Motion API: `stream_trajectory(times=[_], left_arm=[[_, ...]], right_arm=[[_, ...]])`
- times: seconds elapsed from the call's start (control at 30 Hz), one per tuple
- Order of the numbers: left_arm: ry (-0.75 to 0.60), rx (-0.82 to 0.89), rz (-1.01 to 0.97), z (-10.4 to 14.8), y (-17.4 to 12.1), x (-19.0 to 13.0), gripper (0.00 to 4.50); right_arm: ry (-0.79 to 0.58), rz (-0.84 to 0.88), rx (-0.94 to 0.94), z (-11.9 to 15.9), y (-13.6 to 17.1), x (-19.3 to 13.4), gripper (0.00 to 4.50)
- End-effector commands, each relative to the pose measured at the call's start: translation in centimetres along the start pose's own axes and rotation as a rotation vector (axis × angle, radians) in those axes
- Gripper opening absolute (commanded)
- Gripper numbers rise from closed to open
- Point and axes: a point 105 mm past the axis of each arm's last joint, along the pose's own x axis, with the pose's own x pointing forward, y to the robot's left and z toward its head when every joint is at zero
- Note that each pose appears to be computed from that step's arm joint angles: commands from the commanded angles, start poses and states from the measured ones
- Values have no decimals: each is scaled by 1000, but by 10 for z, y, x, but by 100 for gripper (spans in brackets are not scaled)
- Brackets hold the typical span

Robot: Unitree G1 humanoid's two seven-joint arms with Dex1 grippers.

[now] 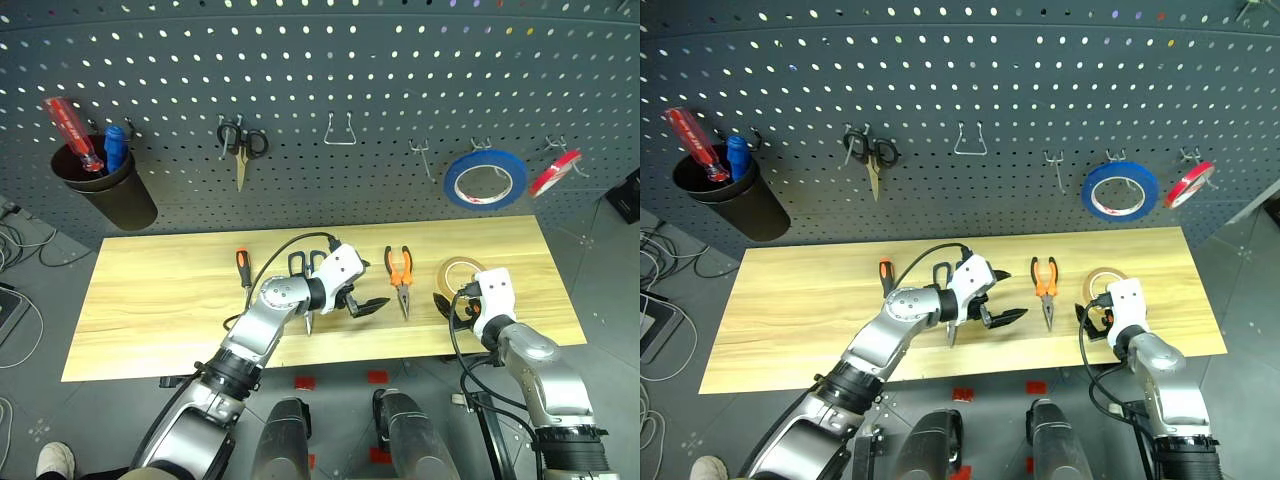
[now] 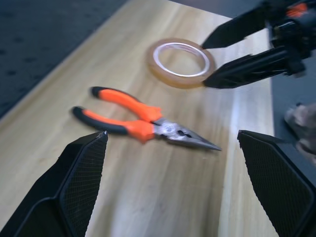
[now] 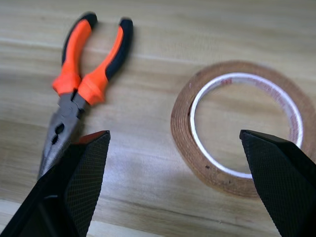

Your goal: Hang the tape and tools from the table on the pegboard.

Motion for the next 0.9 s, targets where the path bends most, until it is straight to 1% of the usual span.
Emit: stream_trajectory(times=[0.03, 0.3, 0.47, 0.57, 0.67, 0.9], left_arm=[[-38, 68, -58, 11, -5, 12, 445], [-69, 109, -124, 18, -10, 30, 445], [-78, 114, -123, 23, -8, 37, 445], [-84, 119, -125, 25, -8, 40, 445], [-91, 124, -124, 29, -8, 42, 450], [-95, 125, -116, 31, -4, 44, 450]], right_arm=[[-30, 0, 0, 11, -6, 2, 450], [-40, 12, 0, 21, -12, 15, 450], [-26, 14, 26, 18, -14, 23, 450], [-12, -6, 86, 13, -18, 26, 450], [-2, -17, 103, 10, -20, 28, 389], [2, -28, 118, 9, -23, 29, 148]])
